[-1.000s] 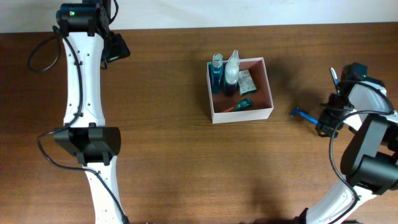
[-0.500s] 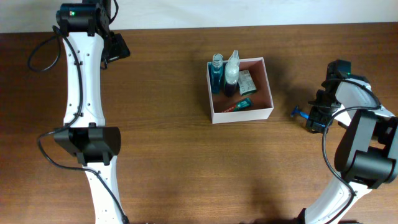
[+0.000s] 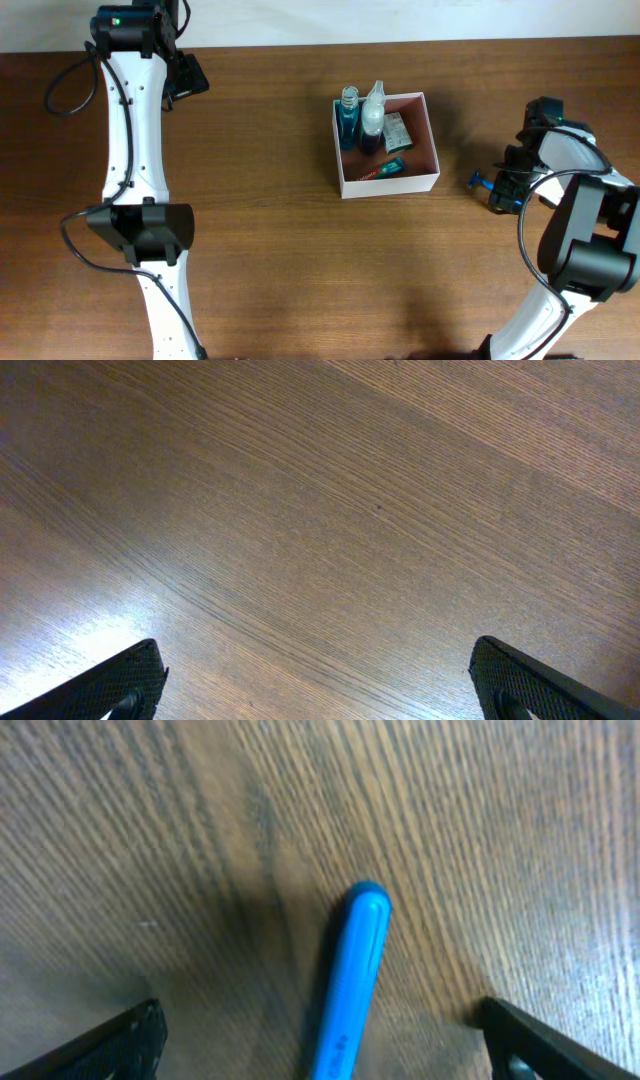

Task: Pack container
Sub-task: 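Move the right gripper left over the blue razor, then lower the right gripper and close it on the razor handle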

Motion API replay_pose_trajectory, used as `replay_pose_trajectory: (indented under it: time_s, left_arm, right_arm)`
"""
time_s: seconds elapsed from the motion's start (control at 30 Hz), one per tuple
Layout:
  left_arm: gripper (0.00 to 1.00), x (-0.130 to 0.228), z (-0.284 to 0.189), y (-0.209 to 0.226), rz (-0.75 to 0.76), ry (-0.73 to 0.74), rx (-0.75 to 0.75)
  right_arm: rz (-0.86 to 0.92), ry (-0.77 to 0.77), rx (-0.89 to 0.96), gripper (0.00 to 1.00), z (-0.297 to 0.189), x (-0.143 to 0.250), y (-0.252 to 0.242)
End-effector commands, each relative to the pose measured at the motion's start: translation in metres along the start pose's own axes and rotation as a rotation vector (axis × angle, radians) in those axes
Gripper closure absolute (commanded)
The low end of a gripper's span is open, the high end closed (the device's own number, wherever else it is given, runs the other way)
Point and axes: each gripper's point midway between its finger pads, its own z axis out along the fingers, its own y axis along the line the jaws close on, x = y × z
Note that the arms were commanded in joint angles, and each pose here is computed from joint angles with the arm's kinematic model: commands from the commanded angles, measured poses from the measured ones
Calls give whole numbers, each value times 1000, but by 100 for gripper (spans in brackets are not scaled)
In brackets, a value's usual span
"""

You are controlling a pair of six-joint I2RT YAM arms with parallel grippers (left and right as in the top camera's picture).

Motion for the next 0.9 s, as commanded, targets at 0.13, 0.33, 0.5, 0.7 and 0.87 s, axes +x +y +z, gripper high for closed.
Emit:
replay_pose_trajectory:
  time_s: [0.13, 0.33, 0.5, 0.7, 0.87]
  left_arm:
    - [1, 0, 3, 0, -13, 5, 0]
    - [1, 0, 3, 0, -13, 5, 0]
    - [1, 0, 3, 0, -13, 5, 0]
    - [1, 0, 3, 0, -13, 5, 0]
    - [1, 0, 3, 0, -13, 5, 0]
  right_arm:
    - [6, 13, 57, 15, 16, 4, -11]
    - [38, 11, 63, 32, 16, 4, -12]
    - [38, 5, 58, 48, 16, 3, -11]
    - [68, 4, 57, 59, 16, 3, -11]
    - [70, 7, 44, 63, 16, 3, -7]
